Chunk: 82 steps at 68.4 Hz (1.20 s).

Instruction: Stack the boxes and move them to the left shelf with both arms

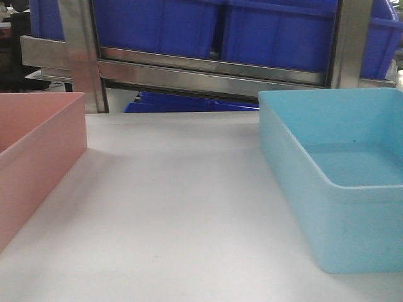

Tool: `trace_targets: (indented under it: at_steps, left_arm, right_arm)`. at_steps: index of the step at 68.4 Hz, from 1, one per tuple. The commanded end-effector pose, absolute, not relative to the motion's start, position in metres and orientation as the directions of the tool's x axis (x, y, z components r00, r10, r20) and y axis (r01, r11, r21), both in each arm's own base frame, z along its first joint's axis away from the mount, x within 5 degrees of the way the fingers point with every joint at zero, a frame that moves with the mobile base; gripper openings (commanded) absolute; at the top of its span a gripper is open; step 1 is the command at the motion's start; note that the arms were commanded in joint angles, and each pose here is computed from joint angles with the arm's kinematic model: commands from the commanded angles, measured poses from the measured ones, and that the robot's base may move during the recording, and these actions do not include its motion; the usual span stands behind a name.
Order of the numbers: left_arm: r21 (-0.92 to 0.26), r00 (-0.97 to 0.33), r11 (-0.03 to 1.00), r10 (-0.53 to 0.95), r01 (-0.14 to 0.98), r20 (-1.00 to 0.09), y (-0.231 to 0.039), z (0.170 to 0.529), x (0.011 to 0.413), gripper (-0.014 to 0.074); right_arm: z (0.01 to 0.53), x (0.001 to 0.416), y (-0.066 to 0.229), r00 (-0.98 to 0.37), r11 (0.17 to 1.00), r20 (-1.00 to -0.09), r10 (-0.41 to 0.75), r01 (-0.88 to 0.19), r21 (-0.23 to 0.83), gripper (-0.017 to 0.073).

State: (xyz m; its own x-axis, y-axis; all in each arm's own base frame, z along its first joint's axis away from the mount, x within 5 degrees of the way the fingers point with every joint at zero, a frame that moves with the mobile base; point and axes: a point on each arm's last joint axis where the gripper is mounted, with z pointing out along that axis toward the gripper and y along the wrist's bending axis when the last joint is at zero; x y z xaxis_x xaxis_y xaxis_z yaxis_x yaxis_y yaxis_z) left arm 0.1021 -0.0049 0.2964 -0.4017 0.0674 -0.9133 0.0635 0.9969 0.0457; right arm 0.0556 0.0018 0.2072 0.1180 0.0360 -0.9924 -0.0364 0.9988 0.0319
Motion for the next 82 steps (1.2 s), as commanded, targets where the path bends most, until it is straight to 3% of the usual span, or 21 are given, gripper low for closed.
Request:
trace_targets:
  at_steps: [1, 14, 33, 37, 48, 53, 82]
  left_arm:
    - [0.034, -0.420, 0.997, 0.059, 0.068, -0.905, -0.007, 0.314, 0.119, -0.0003]
    - [0.023, -0.656, 0.997, 0.061, 0.067, -0.752, -0.008, 0.323, 0.140, -0.0003]
    - [0.048, -0.790, 0.998, 0.051, 0.028, -0.611, 0.004, 0.335, 0.186, 0.0008]
    - [0.048, -0.815, 0.999, 0.044, 0.020, -0.578, 0.012, 0.337, 0.197, 0.0046]
    - [0.036, -0.842, 0.999, 0.023, 0.005, -0.538, 0.034, 0.339, 0.231, 0.0306]
    - [0.042, -0.847, 0.999, 0.004, -0.021, -0.532, 0.046, 0.340, 0.245, 0.0370]
    - [0.053, -0.911, 0.998, -0.011, -0.036, -0.413, 0.102, 0.317, 0.336, 0.0375]
  right_arm:
    - [0.223, 0.052, 0.001, 0.232, 0.999, -0.972, 0.029, -0.032, 0.022, 0.0053]
    - [0.223, 0.052, 0.001, 0.232, 0.999, -0.972, 0.029, -0.032, 0.022, 0.0053]
    - [0.223, 0.052, 0.001, 0.232, 0.999, -0.972, 0.029, -0.032, 0.022, 0.0053]
    - [0.223, 0.052, 0.001, 0.232, 0.999, -0.972, 0.029, -0.032, 0.022, 0.0053]
    - [0.223, 0.052, 0.001, 0.232, 0.999, -0.972, 0.029, -0.032, 0.022, 0.0053]
    - [0.223, 0.052, 0.001, 0.232, 0.999, -0.972, 0.029, -0.032, 0.022, 0.0053]
    - [0.223, 0.052, 0.001, 0.232, 0.999, -0.972, 0.029, -0.032, 0.022, 0.0053]
